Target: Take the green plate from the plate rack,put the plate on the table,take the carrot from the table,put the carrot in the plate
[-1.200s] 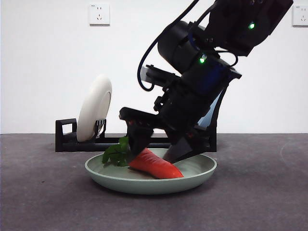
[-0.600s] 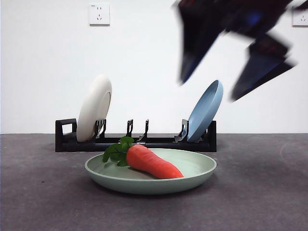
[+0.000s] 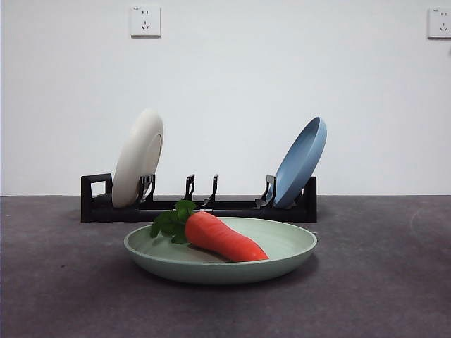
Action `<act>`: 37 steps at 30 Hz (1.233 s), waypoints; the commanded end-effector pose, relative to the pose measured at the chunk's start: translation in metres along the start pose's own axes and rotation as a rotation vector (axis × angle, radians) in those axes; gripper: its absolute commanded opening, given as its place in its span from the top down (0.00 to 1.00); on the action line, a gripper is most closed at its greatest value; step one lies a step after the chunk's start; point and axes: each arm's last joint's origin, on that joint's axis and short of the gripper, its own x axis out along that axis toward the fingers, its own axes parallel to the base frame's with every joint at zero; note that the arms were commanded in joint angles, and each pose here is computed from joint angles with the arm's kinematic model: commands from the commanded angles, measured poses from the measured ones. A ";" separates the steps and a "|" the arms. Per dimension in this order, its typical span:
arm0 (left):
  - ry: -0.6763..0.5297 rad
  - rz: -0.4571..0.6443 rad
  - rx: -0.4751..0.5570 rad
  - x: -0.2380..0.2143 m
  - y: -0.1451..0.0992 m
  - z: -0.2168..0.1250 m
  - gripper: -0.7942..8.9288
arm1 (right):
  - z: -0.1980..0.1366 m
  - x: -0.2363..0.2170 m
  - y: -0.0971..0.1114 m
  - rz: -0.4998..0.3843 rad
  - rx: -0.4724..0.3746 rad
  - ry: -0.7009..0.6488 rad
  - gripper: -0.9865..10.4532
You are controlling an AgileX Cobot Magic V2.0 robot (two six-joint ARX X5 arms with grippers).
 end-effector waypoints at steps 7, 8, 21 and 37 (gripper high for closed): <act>0.020 0.003 0.007 0.001 0.000 -0.002 0.93 | -0.016 -0.021 0.000 0.009 -0.010 -0.047 0.92; 0.020 0.003 0.007 0.001 0.000 -0.002 0.93 | -0.017 -0.021 -0.001 0.006 -0.007 -0.050 0.92; 0.021 0.004 0.007 0.001 0.000 -0.003 0.92 | -0.017 -0.022 -0.001 0.003 -0.007 -0.053 0.91; -0.270 0.228 -0.048 -0.031 0.051 0.012 0.92 | -0.017 -0.022 -0.001 0.003 -0.007 -0.053 0.91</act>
